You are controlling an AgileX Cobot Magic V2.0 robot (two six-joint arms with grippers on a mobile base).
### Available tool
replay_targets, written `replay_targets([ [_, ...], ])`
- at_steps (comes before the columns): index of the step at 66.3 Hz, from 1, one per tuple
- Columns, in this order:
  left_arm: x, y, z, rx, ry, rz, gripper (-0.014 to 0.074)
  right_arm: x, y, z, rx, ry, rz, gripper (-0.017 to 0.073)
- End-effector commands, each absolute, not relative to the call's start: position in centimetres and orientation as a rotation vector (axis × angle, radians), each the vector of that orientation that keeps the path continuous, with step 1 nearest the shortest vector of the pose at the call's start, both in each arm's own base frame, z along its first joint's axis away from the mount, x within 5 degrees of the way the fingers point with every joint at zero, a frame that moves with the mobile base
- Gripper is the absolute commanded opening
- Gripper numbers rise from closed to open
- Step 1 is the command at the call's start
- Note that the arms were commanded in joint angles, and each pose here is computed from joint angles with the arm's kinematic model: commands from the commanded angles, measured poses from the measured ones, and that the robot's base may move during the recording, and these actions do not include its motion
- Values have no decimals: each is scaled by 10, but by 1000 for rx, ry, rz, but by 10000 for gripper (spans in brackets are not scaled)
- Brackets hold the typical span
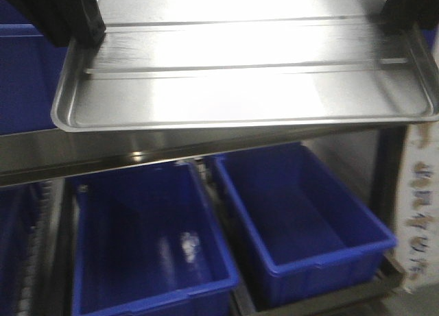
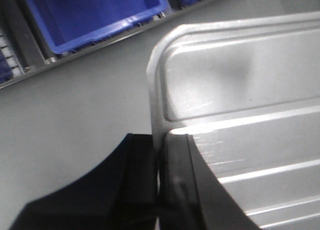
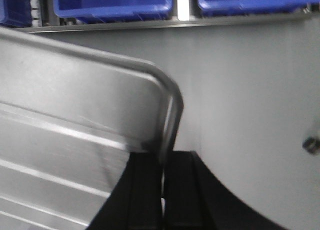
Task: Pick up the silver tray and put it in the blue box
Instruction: 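Move the held tray over the blue bin on the shelf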
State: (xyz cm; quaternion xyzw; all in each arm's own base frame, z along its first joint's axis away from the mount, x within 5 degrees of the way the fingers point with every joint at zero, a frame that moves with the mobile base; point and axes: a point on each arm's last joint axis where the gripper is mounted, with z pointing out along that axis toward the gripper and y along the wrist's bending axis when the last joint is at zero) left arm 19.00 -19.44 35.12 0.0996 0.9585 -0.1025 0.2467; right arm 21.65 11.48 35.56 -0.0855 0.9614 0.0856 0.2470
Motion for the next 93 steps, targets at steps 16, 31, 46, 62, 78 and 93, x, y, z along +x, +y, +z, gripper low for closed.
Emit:
replay_targets([
  [16,186,-188,366,320,2558,-260,-105,216,109,377,-251,2497,219,60],
  [31,186,-188,366,320,2558,-260,-105,216,109,377,-251,2497,219,60],
  [46,186,-188,366,320,2558,-260,-105,216,109,377,-251,2497,219,60],
  [62,186,-188,366,320,2558,-260,-105,216,109,377,-251,2497,219,60],
  [78,186,-188,366,320,2558,-260,-105,216,109,377,-251,2497,219,60],
  [93,186,-188,366,320,2558,-260,-105,216,109,377,-251,2497,219,60],
])
